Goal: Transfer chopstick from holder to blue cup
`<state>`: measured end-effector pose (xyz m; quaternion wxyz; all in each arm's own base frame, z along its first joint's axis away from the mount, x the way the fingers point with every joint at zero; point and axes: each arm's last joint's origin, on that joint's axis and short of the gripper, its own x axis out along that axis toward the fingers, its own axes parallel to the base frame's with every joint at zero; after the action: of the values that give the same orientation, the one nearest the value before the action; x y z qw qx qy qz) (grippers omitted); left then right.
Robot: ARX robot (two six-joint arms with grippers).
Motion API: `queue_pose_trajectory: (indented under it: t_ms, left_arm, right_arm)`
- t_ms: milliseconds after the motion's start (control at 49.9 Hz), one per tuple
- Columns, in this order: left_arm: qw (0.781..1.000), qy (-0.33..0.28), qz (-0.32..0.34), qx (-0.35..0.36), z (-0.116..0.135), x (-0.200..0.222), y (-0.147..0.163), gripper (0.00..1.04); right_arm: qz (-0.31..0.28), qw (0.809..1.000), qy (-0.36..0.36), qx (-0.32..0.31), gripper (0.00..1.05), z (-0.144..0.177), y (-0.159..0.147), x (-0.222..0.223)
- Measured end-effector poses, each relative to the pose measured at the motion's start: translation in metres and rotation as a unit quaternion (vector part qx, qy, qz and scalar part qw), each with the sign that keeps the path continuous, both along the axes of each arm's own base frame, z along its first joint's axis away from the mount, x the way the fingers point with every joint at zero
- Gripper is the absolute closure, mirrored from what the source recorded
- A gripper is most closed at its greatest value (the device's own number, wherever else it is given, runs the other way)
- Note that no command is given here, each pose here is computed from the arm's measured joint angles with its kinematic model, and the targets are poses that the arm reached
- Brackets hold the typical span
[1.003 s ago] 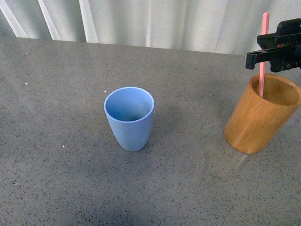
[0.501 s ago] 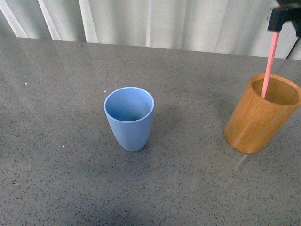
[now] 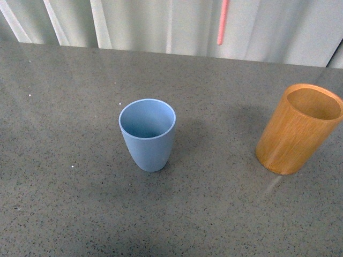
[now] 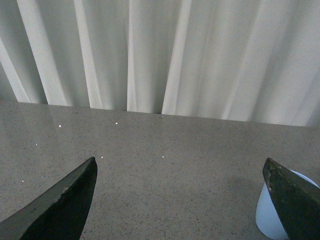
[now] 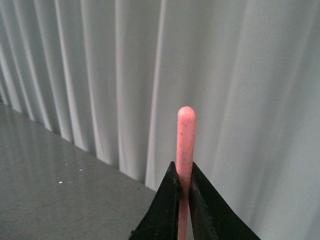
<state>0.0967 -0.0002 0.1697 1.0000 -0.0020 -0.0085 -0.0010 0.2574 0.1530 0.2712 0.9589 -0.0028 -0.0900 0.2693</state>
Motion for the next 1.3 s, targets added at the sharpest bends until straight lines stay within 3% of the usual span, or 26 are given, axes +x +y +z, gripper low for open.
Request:
queue_pose_trajectory:
  t_ms: [301,541,1303]
  left_arm:
    - [1.0,0.0,0.0,0.0,0.0,0.0,0.0,0.07]
    - [1.0,0.0,0.0,0.0,0.0,0.0,0.0,0.07]
    - [1.0,0.0,0.0,0.0,0.0,0.0,0.0,0.07]
  right_arm:
    - [0.042,0.997,0.059,0.012,1.03,-0.048,0.039,0.018]
    - [0.053,0.996,0.077,0.011,1.03,-0.062,0.051,0.026]
    - [0.048,0.993,0.108,0.013,1.03,-0.095,0.052,0.02]
